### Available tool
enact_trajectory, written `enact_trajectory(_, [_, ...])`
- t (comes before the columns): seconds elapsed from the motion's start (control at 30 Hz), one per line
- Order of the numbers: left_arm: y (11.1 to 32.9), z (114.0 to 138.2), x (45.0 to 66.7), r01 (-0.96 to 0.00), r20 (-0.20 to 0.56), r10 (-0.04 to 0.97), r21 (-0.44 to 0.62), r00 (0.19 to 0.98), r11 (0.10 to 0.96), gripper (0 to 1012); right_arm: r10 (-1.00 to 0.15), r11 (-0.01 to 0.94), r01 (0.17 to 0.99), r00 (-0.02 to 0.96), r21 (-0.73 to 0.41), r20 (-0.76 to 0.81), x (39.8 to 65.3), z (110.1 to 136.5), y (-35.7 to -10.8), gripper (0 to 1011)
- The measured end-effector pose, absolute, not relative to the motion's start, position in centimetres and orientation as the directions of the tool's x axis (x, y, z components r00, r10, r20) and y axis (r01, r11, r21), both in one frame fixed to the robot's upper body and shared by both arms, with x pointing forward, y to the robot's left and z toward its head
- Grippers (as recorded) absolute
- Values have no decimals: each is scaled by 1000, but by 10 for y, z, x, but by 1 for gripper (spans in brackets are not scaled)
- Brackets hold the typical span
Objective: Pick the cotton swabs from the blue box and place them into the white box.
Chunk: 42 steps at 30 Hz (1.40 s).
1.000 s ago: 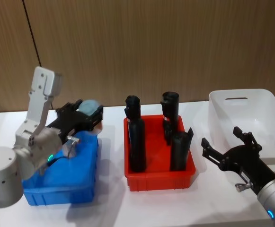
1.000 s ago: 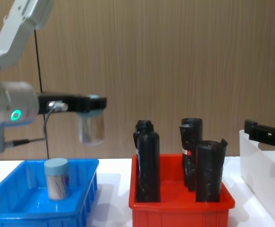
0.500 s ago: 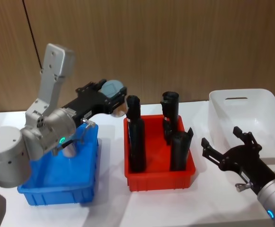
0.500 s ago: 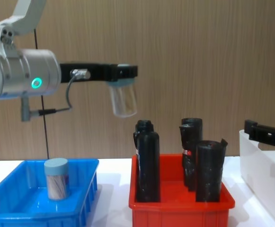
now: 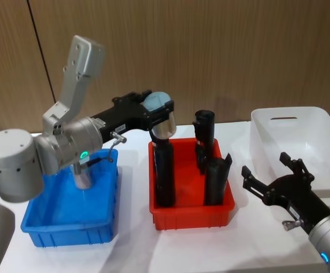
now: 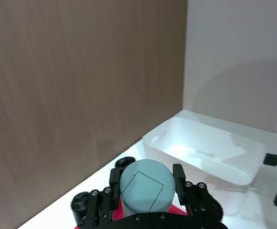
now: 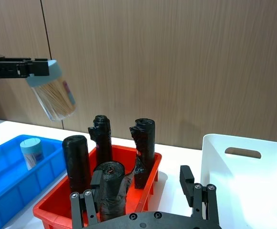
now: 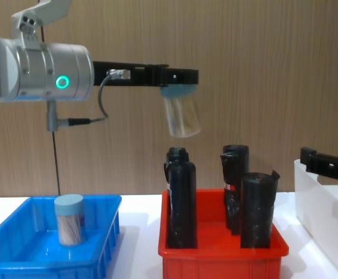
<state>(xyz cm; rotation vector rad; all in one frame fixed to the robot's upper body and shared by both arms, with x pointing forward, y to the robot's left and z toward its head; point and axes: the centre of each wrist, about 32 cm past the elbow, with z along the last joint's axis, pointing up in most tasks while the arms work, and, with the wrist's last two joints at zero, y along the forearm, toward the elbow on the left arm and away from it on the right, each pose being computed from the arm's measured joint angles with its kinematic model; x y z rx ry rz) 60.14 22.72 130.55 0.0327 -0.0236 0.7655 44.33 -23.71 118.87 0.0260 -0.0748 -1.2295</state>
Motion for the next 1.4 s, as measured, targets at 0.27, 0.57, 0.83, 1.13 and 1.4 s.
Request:
enact_trajectory(0.27, [221, 1315, 618, -614, -5, 615, 62, 789, 787, 670, -942, 335, 940, 333, 60, 43, 443, 1189, -237, 1001])
enact_trajectory(0.57, [211, 1322, 635, -536, -40, 541, 95, 840, 839, 670, -942, 335, 940, 333, 60, 43, 443, 1189, -237, 1001])
enact_trajectory(0.83, [205, 1326, 643, -497, -56, 504, 110, 862, 861, 670, -942, 335, 940, 333, 60, 43, 443, 1189, -237, 1001])
enact_trajectory(1.13, [201, 1328, 648, -473, -66, 482, 118, 874, 873, 670, -942, 335, 940, 333, 60, 43, 443, 1189, -237, 1001])
enact_trajectory(1.4, [200, 1329, 650, -463, -71, 473, 122, 878, 878, 670, -934, 357, 933, 355, 46, 40, 446, 1193, -238, 1001])
